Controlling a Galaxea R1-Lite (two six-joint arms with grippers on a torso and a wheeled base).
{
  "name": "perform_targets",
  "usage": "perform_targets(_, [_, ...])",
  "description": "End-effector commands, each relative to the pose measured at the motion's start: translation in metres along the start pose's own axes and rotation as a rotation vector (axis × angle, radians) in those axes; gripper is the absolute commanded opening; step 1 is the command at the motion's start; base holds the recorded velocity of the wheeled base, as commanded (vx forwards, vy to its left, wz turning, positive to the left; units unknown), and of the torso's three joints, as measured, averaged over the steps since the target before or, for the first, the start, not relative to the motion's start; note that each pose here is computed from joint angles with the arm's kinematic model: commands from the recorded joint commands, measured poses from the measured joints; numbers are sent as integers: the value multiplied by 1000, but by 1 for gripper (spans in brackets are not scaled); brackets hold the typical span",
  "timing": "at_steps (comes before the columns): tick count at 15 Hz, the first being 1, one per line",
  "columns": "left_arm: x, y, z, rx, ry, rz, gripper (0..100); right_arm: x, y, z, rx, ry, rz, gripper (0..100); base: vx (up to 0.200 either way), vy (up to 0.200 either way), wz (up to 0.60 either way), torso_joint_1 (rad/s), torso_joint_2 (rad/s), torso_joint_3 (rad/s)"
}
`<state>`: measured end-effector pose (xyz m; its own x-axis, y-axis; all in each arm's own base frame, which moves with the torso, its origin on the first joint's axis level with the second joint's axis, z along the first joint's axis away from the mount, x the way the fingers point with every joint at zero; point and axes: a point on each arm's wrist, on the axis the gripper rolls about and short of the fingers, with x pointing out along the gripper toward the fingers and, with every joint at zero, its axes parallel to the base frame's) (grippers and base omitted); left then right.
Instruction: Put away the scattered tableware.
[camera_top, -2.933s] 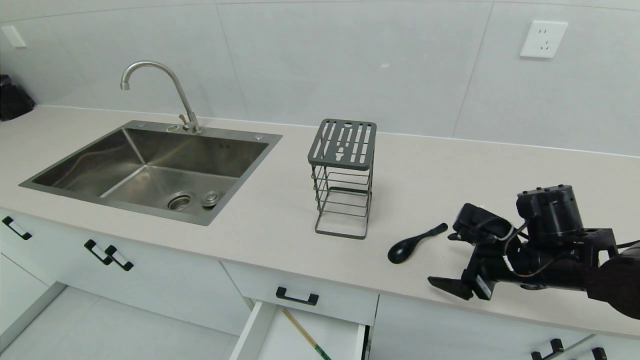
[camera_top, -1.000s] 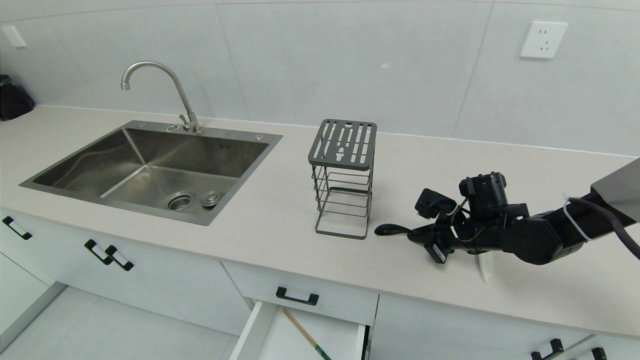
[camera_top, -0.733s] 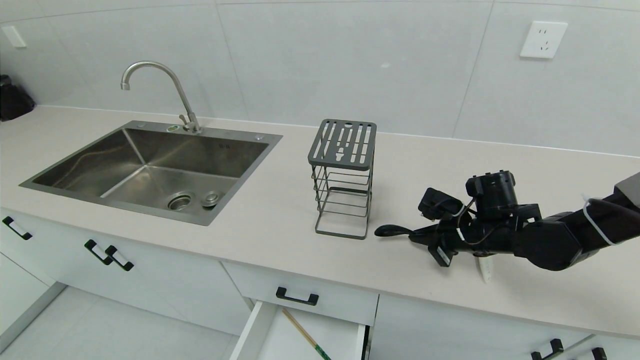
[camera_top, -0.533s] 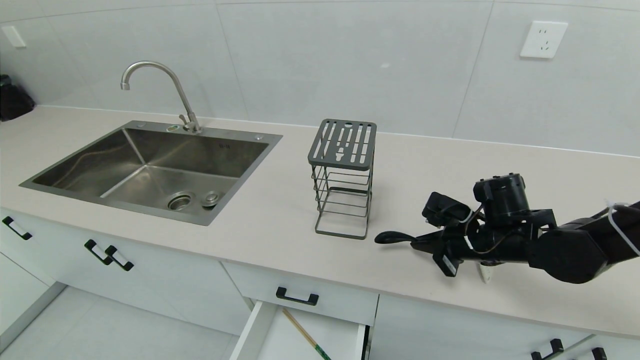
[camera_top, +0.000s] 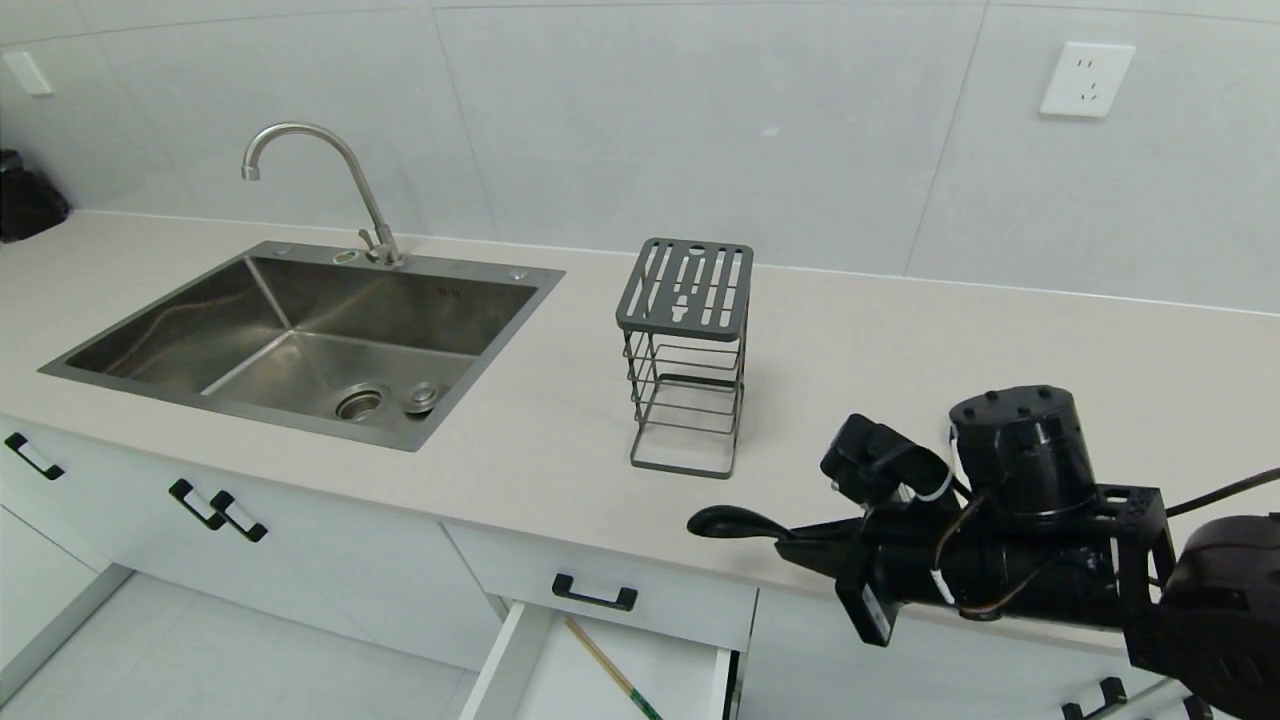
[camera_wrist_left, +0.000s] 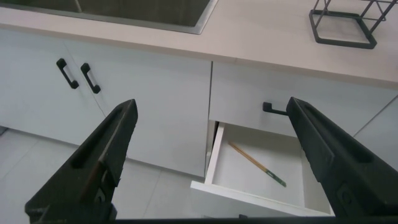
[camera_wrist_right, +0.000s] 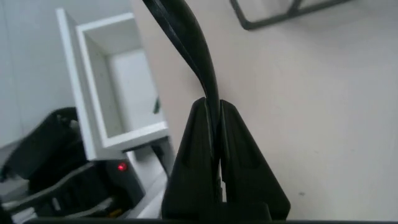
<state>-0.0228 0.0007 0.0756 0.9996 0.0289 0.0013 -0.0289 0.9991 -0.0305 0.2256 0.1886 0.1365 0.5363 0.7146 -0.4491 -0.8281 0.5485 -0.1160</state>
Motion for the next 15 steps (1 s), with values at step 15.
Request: perform_targets(15, [0,0,0,0,0,0,100,36,104,30,65,-26,152,0,0,0,0,0,0,0])
